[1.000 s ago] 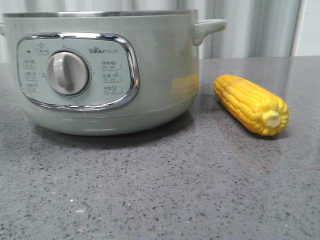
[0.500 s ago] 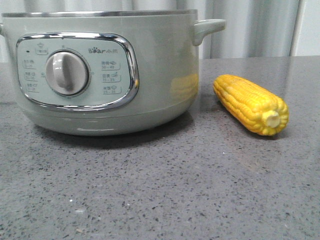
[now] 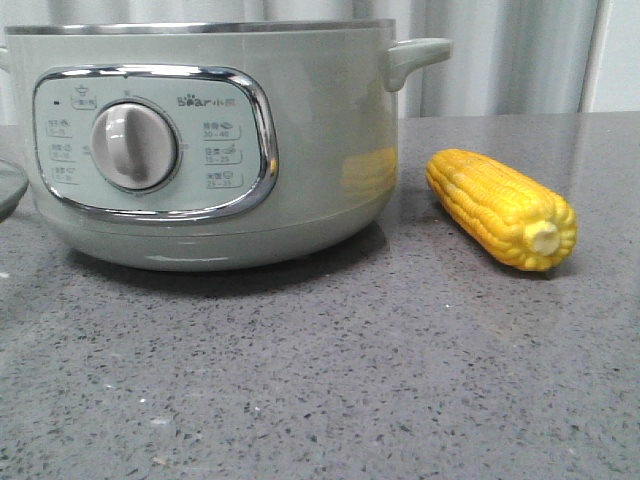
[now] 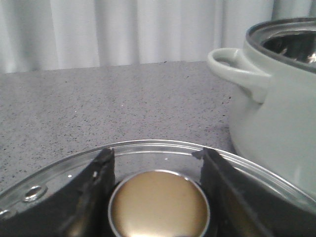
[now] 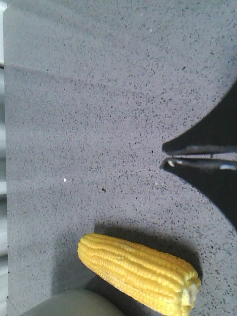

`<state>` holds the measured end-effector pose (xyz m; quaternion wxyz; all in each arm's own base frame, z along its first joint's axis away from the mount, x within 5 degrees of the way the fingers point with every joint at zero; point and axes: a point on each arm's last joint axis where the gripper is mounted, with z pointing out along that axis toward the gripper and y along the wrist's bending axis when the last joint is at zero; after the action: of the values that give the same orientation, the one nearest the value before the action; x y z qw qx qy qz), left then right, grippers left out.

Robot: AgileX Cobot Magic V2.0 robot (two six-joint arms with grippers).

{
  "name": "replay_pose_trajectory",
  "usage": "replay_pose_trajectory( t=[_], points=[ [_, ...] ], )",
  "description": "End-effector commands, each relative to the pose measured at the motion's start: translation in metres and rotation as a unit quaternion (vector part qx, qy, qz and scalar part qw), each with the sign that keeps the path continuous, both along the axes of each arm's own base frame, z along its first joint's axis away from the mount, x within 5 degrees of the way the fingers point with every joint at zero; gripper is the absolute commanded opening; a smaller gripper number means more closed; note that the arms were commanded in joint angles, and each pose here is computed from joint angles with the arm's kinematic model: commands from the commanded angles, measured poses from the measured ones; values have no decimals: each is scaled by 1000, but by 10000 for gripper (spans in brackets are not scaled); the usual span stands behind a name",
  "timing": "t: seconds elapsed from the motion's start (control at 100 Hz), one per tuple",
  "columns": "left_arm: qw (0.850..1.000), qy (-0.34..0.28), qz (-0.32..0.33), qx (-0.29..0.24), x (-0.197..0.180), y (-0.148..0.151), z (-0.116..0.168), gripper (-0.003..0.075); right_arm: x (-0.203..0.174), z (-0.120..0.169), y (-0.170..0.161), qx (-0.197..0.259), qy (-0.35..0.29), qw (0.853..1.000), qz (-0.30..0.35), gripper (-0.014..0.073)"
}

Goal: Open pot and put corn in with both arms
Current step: 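Carry the glass lid off the pot and lower it beside the pot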

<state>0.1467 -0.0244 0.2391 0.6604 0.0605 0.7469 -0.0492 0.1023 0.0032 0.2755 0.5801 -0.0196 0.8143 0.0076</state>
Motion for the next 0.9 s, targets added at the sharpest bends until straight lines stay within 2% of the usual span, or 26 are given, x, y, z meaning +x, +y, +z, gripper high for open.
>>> replay_pose_trajectory(
  t=[0.0, 0.36, 0.58, 0.65, 0.82, 0.89],
  points=[
    [995, -101, 8, -11, 12, -1, 23, -20, 4, 14, -1, 0, -43, 999, -6, -74],
    [995, -95, 34, -13, 43, -1, 0, -20, 4, 14, -1, 0, -42, 999, -6, -74],
    [997, -65, 35, -5, 53, -3, -15, -13, 4, 14, -1, 0, -42, 999, -6, -74],
    [998, -58, 35, -4, 55, -3, -19, 24, 4, 14, -1, 0, -42, 999, -6, -74],
    [998, -55, 36, -3, 56, -3, -20, 206, 4, 14, -1, 0, -42, 999, -6, -74],
    [998, -58, 36, -3, 56, -3, -20, 256, 4, 14, -1, 0, -42, 999, -6, -74]
  ],
)
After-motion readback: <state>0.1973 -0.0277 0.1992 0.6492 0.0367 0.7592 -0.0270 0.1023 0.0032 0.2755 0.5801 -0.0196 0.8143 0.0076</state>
